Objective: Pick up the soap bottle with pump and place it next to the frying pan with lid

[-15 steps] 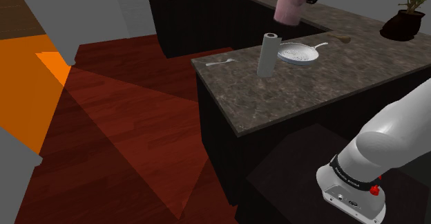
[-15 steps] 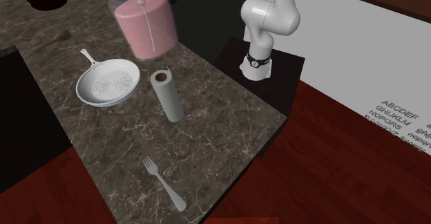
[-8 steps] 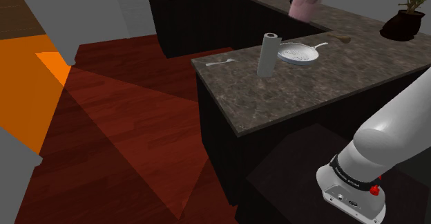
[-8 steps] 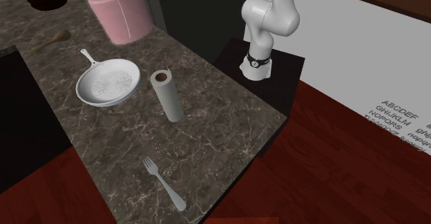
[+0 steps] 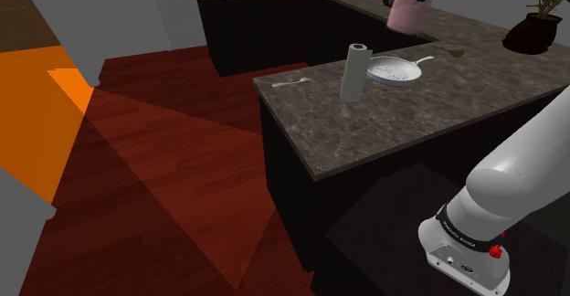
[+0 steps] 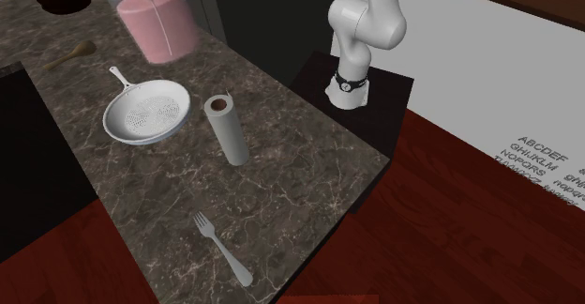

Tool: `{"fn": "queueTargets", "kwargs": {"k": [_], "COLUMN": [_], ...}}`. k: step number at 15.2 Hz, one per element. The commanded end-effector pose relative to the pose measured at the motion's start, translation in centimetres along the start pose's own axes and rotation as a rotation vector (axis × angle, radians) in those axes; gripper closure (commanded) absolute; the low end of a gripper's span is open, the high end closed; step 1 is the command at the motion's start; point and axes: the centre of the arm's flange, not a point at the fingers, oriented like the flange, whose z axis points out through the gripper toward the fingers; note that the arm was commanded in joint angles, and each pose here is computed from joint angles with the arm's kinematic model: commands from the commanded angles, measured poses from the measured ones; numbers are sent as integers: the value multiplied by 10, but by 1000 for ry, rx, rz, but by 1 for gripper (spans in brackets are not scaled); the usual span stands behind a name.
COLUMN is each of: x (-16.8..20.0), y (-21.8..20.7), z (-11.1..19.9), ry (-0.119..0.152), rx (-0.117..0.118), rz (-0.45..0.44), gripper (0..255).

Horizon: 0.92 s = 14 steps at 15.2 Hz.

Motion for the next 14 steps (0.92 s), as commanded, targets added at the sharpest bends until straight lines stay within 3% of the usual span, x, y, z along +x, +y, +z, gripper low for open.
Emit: {"fn": "queueTargets", "kwargs": {"k": [1,14], "x": [-1,-2], "y": [0,2], "z": [10,79], "ry": [1,1], "rx": [0,0], "rz": [0,0], "gripper": [255,255]}}
